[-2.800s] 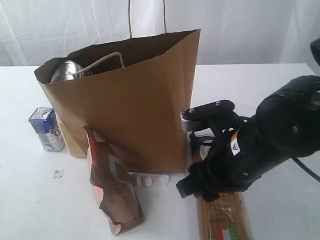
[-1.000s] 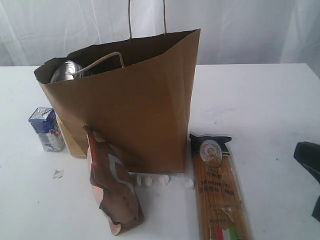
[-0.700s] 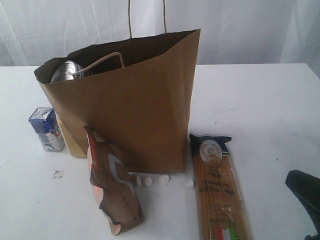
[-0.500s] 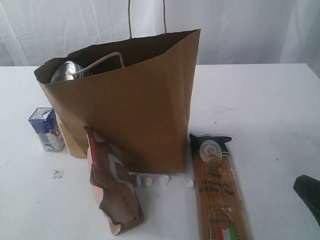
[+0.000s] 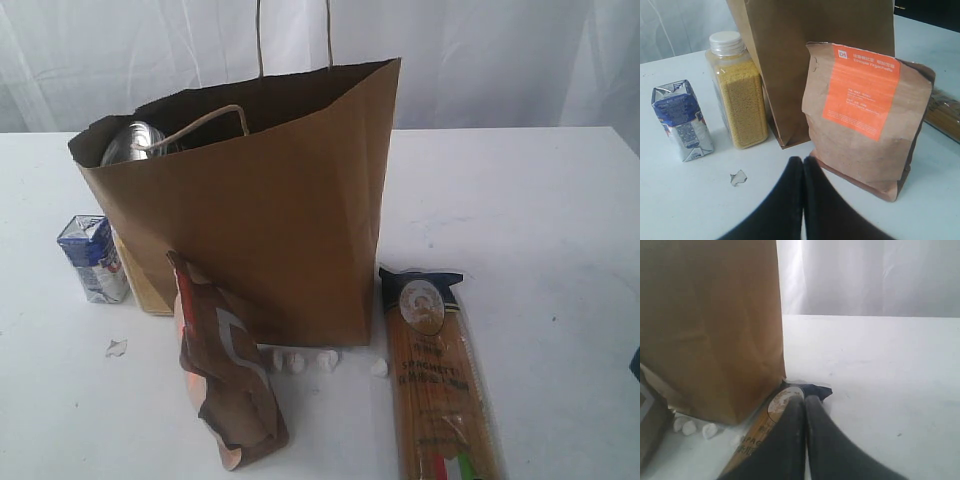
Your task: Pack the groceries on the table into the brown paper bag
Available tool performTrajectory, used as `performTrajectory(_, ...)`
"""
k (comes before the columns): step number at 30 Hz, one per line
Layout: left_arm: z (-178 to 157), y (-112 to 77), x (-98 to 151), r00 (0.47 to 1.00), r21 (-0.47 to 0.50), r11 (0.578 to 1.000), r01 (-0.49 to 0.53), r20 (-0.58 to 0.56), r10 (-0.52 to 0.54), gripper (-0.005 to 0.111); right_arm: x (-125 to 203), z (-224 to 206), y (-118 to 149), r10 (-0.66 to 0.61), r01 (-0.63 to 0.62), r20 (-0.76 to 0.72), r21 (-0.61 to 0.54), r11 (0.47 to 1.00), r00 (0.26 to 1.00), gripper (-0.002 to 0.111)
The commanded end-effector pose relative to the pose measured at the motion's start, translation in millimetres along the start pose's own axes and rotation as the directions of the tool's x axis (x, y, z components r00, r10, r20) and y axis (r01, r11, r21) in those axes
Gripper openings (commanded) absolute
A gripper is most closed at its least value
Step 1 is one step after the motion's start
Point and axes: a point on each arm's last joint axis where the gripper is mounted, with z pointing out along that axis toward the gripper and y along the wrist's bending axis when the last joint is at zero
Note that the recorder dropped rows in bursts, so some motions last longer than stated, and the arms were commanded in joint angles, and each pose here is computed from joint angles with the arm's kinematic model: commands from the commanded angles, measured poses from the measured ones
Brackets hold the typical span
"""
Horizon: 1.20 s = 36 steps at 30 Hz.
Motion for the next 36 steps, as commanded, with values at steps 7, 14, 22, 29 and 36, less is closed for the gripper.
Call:
performTrajectory(7, 0, -0.4, 2, 1.000, 0.005, 1.000, 0.007, -0.006, -0.007, 0.000, 1, 0, 0, -0.007, 0.006, 0.002, 0.003, 1.000, 1.000, 0.000)
performTrajectory(14, 0, -0.4, 2, 1.000, 0.005, 1.000, 0.007, -0.006, -0.007, 0.000, 1, 0, 0, -0.007, 0.006, 0.002, 0.003, 1.000, 1.000, 0.000)
performTrajectory(22, 0, 0.5, -4, 0.998, -0.004, 1.000, 0.008, 0.055, -0.007, 0.000, 1, 0, 0, -0.007, 0.006, 0.002, 0.003, 1.000, 1.000, 0.000)
performTrajectory(29, -6, 4.1, -31, 0.865, 0.085, 0.914, 0.396, 0.299, -0.403, 0.000, 1, 0, 0, -0.007, 0.006, 0.002, 0.003, 1.000, 1.000, 0.000)
performTrajectory(36, -21, 4.4, -67, 0.783, 0.163, 0.888, 0.430, 0.421, -0.457, 0.000, 1, 0, 0, -0.007, 0.006, 0.002, 0.003, 1.000, 1.000, 0.000)
